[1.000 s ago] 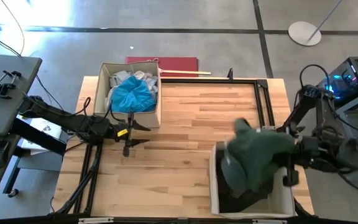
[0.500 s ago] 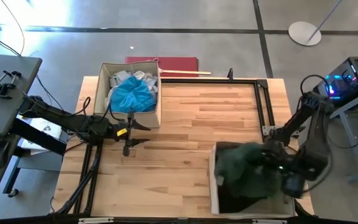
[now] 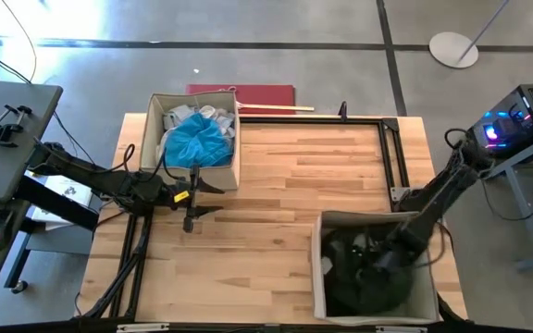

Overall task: Sort clothes
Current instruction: Put the green polo shirt into the bottom laundry organizer, then return to Home Position

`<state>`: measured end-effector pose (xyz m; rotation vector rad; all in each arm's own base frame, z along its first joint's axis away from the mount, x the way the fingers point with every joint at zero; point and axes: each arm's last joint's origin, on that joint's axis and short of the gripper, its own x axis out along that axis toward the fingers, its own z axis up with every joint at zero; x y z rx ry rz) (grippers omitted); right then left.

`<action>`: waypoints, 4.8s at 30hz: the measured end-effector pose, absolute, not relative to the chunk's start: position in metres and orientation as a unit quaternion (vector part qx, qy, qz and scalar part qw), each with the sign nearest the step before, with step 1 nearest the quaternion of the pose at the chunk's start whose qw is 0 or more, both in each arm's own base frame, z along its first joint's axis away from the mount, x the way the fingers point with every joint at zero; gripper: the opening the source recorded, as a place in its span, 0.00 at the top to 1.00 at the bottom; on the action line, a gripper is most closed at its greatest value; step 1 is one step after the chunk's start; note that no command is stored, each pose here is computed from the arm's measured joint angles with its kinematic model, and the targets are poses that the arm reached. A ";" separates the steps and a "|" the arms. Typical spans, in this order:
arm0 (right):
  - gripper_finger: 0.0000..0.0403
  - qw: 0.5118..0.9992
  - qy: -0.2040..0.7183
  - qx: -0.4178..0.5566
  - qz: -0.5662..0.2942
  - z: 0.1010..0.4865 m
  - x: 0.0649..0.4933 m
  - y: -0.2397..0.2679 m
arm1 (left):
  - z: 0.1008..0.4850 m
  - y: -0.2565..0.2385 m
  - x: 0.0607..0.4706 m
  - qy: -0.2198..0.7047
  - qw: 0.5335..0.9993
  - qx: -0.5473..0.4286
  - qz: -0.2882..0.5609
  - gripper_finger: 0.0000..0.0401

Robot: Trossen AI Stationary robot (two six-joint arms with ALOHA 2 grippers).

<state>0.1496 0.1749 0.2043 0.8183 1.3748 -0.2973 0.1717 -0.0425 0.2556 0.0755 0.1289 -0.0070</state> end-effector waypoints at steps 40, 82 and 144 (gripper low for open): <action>0.41 0.884 0.357 0.135 -0.270 0.371 0.133 0.056 | 0.266 -0.035 0.174 0.013 0.999 -0.002 0.052 0.53; 0.57 0.989 -0.116 0.042 0.082 0.195 0.113 -0.028 | 0.209 -0.032 0.124 -0.046 0.998 -0.053 -0.002 0.68; 0.57 0.996 -0.009 0.074 0.054 0.171 0.118 -0.025 | 0.168 0.002 0.099 -0.004 0.999 0.045 -0.020 1.00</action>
